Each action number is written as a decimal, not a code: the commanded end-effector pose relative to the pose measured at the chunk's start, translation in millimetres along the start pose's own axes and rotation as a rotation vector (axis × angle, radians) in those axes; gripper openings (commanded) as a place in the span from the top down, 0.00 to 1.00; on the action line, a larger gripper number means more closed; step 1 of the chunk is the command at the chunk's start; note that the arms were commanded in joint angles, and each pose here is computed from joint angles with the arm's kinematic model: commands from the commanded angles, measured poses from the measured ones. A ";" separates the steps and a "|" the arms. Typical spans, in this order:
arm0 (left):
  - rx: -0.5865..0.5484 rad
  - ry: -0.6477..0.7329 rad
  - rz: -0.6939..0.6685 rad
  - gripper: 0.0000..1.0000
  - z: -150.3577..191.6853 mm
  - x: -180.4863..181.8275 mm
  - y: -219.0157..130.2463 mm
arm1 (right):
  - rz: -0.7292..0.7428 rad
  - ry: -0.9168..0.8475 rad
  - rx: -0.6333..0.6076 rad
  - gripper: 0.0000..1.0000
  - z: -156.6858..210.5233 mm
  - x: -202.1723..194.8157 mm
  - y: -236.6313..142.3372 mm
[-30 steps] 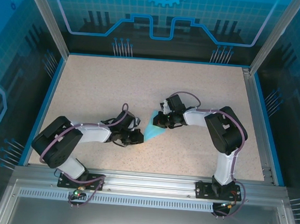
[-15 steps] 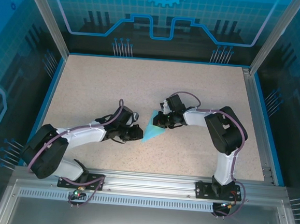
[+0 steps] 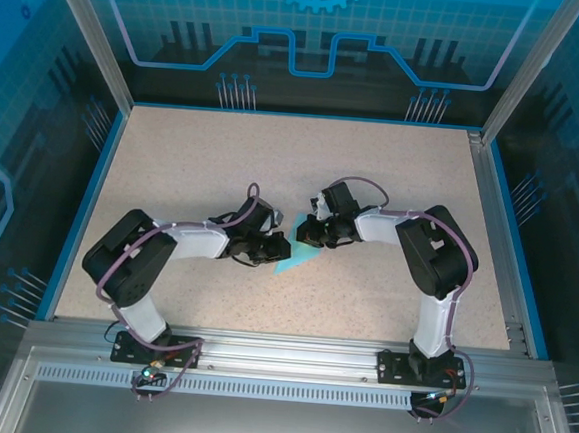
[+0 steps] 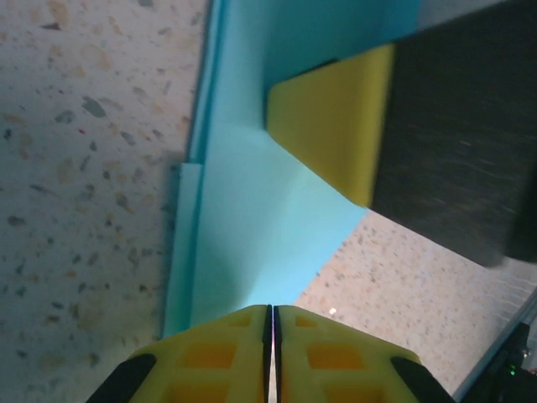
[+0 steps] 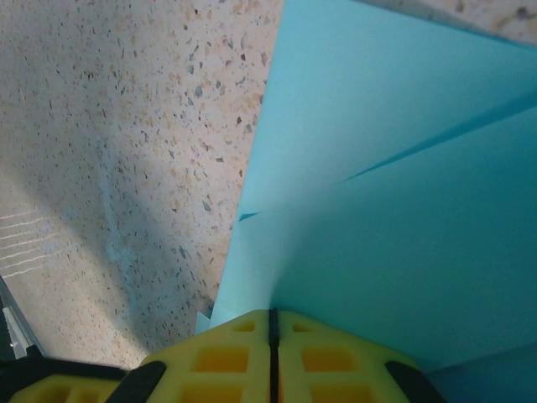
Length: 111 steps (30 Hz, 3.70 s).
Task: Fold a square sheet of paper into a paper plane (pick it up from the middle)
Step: Fourth fold the wing at the center of the table, then turn over the paper at the center of the table.
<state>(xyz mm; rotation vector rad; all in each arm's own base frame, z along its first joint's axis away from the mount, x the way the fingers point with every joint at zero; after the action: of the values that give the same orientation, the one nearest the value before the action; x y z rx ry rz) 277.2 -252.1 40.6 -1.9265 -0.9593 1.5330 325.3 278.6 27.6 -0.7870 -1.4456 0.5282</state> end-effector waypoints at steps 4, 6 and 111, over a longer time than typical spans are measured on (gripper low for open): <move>0.012 -0.048 -0.058 0.89 5.2 21.9 11.1 | 0.057 0.045 -0.005 0.91 -7.0 -10.3 -8.3; 0.029 -0.059 -0.088 0.89 15.1 32.9 12.5 | 0.034 0.023 -0.020 0.90 -11.5 0.3 -15.3; 0.096 0.142 -0.032 0.63 -46.0 7.4 -8.2 | 0.075 0.299 -0.017 0.55 37.8 -20.1 -32.1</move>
<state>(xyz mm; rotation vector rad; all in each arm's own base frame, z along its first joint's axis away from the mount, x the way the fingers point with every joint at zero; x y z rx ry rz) 322.7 -239.3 56.1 -1.9191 -0.8846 1.3720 277.0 237.1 38.4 -0.9228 -1.1444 0.4497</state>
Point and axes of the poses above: each hand's point on the last joint's axis, 136 mm out from that joint toward the fingers, its own y axis out along the fingers, its own x axis along the line the jaws close on, z = x × y, the point moved 2 cm from there along -y, back along the fingers, and after that the axes turned 8 degrees about y, right-handed, at the moved point
